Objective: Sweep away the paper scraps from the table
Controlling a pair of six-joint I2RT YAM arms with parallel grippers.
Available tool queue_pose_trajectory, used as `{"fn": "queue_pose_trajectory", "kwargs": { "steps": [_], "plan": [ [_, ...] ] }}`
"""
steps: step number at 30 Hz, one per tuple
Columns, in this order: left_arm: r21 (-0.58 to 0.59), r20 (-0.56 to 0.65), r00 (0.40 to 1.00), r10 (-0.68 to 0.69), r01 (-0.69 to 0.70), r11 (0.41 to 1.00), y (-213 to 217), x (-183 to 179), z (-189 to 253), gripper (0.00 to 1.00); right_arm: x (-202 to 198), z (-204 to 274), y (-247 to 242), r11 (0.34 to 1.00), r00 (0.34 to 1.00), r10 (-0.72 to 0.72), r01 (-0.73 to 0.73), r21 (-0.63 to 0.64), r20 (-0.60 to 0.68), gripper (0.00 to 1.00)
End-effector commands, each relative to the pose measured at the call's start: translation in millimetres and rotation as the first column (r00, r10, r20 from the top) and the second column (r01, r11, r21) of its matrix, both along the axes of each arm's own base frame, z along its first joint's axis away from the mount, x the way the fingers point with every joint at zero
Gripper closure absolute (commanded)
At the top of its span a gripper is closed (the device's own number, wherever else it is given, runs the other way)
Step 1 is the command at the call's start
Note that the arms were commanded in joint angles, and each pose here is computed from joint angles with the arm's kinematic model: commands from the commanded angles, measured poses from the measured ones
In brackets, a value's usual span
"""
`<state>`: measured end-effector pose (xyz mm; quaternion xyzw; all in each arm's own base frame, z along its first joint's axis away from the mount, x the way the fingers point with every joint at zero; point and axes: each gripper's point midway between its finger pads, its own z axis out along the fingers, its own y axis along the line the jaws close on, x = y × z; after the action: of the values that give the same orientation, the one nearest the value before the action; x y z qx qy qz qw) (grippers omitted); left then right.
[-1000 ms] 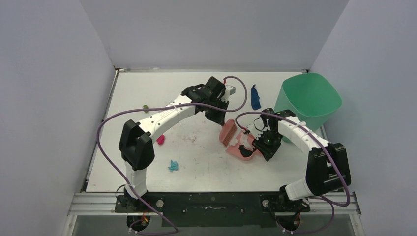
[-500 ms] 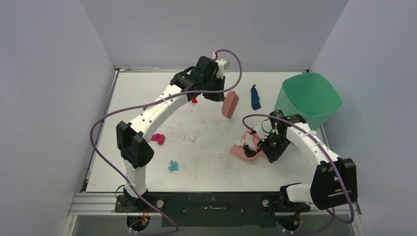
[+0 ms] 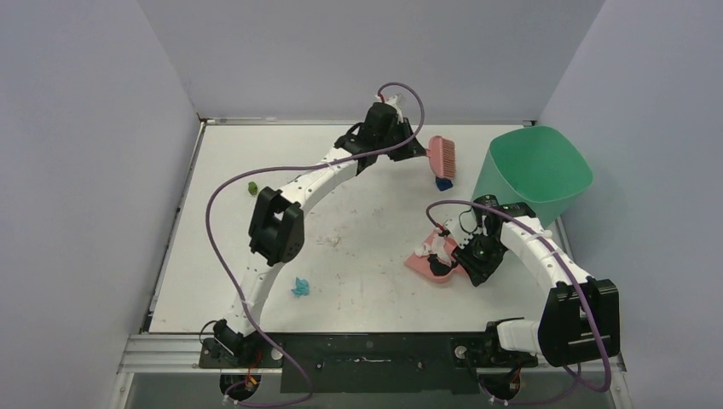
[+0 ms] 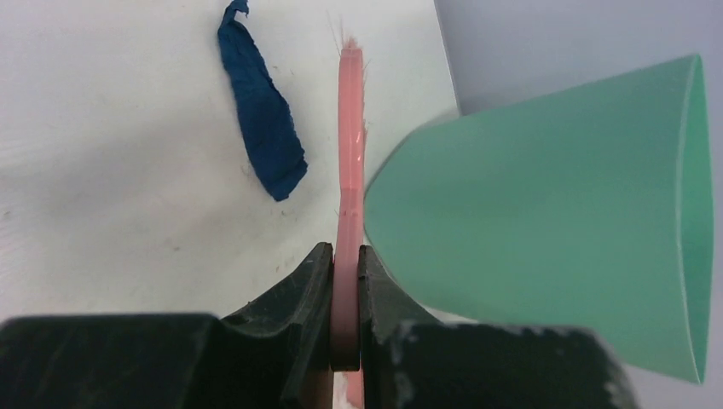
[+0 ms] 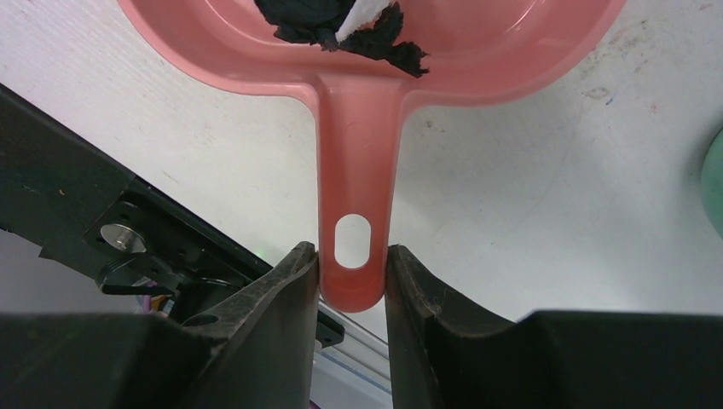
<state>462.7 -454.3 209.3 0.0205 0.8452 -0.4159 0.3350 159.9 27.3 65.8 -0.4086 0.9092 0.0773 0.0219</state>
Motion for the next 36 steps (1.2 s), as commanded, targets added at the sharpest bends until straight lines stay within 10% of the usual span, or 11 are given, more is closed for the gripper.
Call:
{"fn": "queue_pose_trajectory", "kwargs": {
  "steps": [1,11,27,36],
  "plan": [
    [-0.216,0.002,0.999,0.053,-0.051,0.975,-27.9,35.6,23.7,1.0,0.7,2.5,-2.2,1.0,1.0,-0.012,0.012,-0.003,0.022,0.95],
    [-0.065,-0.152,0.98,0.13,-0.142,0.988,4.1,35.0,-68.2,1.0,-0.1,2.3,-3.9,1.0,1.0,-0.023,0.023,-0.006,0.021,0.95],
    [0.086,-0.271,0.949,0.163,-0.145,0.986,142.0,-133.9,-121.8,1.0,-1.0,3.0,-3.6,1.0,1.0,0.019,-0.019,0.016,0.015,0.95],
    [0.086,-0.113,0.981,0.155,-0.146,0.986,188.5,-196.3,-51.3,1.0,-7.0,7.6,-8.6,0.999,0.998,0.053,-0.053,0.001,0.033,0.95]
  ]
}}
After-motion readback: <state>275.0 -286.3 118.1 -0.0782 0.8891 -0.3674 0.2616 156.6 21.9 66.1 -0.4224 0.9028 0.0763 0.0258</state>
